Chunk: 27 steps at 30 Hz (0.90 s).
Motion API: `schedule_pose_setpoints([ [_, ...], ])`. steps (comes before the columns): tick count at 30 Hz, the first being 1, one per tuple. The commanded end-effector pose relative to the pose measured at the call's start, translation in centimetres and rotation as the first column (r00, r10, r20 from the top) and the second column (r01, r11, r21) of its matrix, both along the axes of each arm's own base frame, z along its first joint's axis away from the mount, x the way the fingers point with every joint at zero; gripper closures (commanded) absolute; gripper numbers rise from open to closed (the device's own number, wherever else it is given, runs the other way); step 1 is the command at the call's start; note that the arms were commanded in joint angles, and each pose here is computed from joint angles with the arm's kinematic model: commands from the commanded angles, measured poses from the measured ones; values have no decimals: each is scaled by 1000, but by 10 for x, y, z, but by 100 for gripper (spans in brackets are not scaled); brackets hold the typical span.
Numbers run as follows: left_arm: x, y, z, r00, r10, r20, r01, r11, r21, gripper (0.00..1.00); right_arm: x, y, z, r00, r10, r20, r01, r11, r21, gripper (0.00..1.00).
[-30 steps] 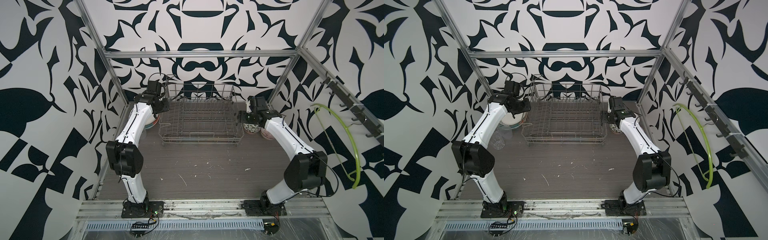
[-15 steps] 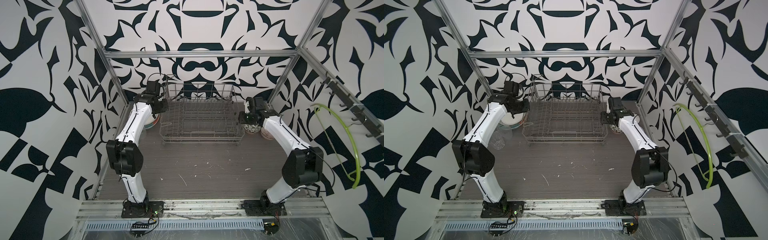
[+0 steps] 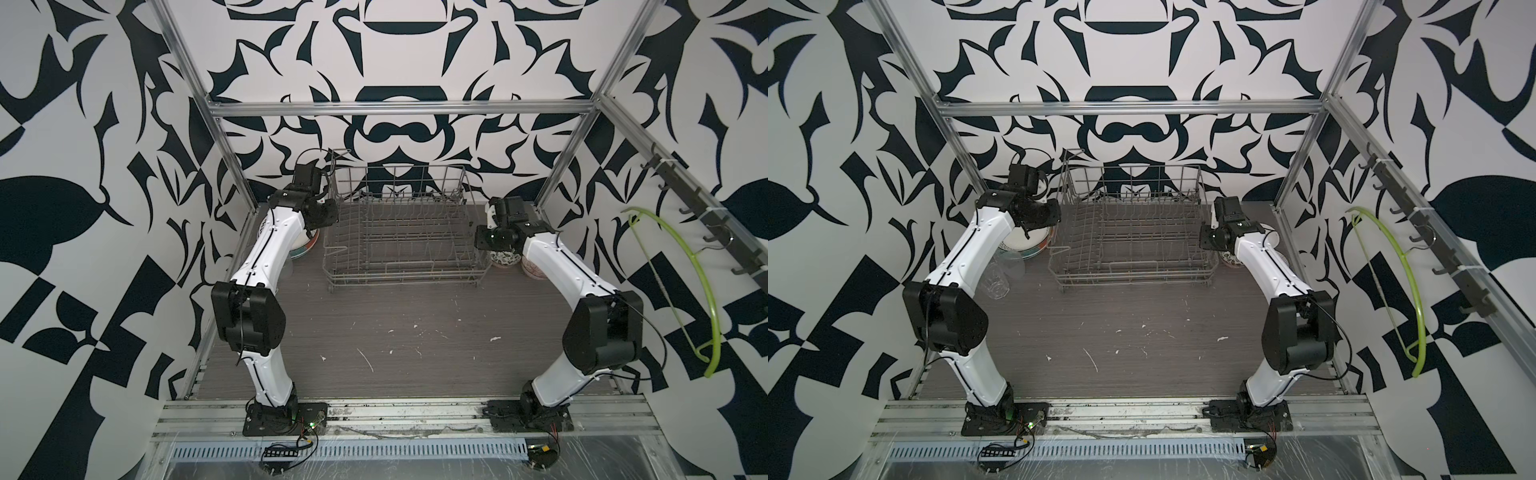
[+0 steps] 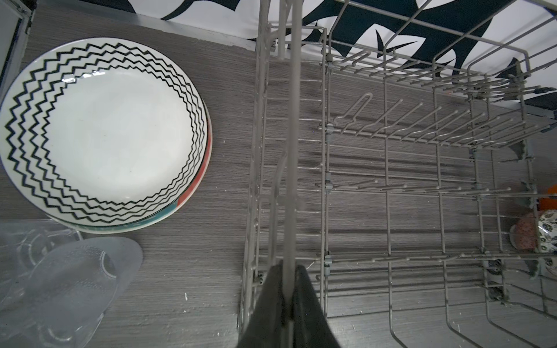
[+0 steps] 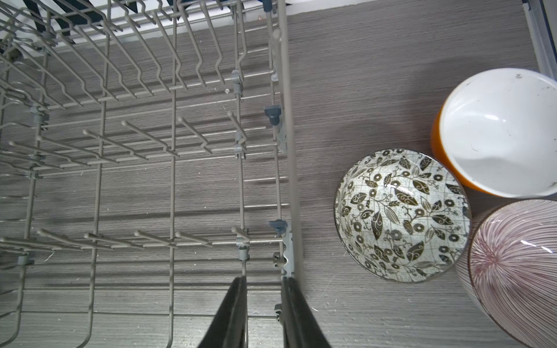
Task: Load bowls into a dish rack
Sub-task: Move the dish rack to the center of the board.
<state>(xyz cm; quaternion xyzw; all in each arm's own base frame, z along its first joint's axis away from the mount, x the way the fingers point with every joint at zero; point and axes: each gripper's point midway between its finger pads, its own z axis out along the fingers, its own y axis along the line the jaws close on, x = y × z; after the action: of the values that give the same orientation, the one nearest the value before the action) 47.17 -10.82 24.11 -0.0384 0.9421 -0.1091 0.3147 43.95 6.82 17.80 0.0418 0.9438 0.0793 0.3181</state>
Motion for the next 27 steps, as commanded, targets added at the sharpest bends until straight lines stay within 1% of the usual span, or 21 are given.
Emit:
schedule_pose_setpoints([
  [1,-11,0,-4,999,7,-34,-8,1000,-9,90,2,-11,17,998,-40,48,41,999,-32,71],
  [5,-11,0,-5,999,4,-37,-4,1000,-6,90,0,-18,23,996,-57,68,61,997,-56,66],
  [16,-10,0,-8,999,1,-40,-1,1000,-1,90,-1,-32,26,993,-96,71,100,993,-56,64],
  [20,-10,0,-10,999,-2,-44,2,1000,3,90,-2,-36,27,991,-106,78,111,992,-61,62],
  [22,-10,-1,-10,999,-3,-43,3,1000,-2,90,-1,-37,24,992,-106,67,110,992,-55,62],
  [27,-10,-1,-10,999,-5,-43,5,1000,-4,90,2,-29,11,996,-82,30,83,996,-27,67],
])
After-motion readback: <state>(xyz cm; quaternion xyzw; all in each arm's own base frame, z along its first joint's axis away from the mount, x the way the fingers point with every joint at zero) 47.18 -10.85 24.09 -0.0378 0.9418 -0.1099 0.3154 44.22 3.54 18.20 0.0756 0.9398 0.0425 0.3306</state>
